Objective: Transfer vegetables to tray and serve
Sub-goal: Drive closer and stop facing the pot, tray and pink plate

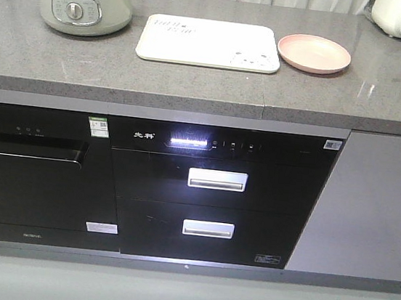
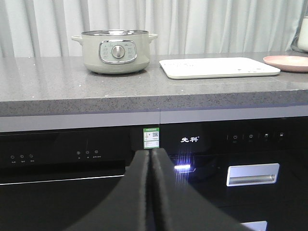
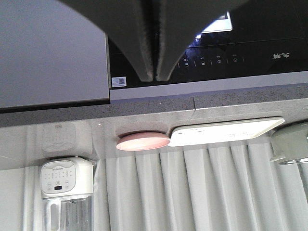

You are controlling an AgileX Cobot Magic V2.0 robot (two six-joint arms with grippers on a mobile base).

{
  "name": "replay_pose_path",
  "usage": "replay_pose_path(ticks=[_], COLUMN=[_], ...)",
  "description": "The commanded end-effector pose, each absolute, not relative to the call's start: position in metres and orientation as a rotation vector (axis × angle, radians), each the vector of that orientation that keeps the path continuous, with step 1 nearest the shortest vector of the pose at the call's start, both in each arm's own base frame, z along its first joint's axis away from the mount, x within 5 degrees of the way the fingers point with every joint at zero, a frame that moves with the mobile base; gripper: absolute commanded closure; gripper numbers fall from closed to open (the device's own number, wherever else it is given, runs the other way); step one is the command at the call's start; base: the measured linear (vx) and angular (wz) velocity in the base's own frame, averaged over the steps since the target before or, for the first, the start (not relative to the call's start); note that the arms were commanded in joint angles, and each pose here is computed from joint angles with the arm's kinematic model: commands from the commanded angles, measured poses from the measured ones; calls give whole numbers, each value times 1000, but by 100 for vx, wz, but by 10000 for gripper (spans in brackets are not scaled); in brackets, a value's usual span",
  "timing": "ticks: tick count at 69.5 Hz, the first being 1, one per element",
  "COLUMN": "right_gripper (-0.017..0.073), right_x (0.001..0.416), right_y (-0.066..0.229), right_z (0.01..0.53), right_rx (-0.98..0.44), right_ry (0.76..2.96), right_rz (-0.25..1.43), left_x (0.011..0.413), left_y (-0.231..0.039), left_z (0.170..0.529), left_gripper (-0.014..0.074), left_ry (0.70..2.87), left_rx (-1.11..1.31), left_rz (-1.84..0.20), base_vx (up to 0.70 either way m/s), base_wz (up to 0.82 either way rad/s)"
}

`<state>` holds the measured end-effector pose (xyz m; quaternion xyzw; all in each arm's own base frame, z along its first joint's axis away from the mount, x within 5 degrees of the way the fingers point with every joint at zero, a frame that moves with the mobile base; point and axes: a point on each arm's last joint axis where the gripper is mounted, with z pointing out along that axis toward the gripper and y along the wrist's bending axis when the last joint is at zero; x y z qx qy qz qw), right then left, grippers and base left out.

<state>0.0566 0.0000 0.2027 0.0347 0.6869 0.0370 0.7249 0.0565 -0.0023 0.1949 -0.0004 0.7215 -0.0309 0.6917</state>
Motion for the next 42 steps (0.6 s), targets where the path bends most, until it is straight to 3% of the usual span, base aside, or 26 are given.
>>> replay_pose_path(ticks=[1,42], right_gripper=[562,562], right_x=[56,56], right_y=[0,0], right_z=[204,205], right_rx=[68,68], right_ry=[1452,1451], right_rz=[80,80], left_x=[57,57], left_y=[-3,-3], left_z=[194,194], left_gripper=[599,599], left_ry=[1558,1558], left_rx=[-4,-4], left_rz=[-79,-79], base_vx=[10,9], base_wz=[1,-1])
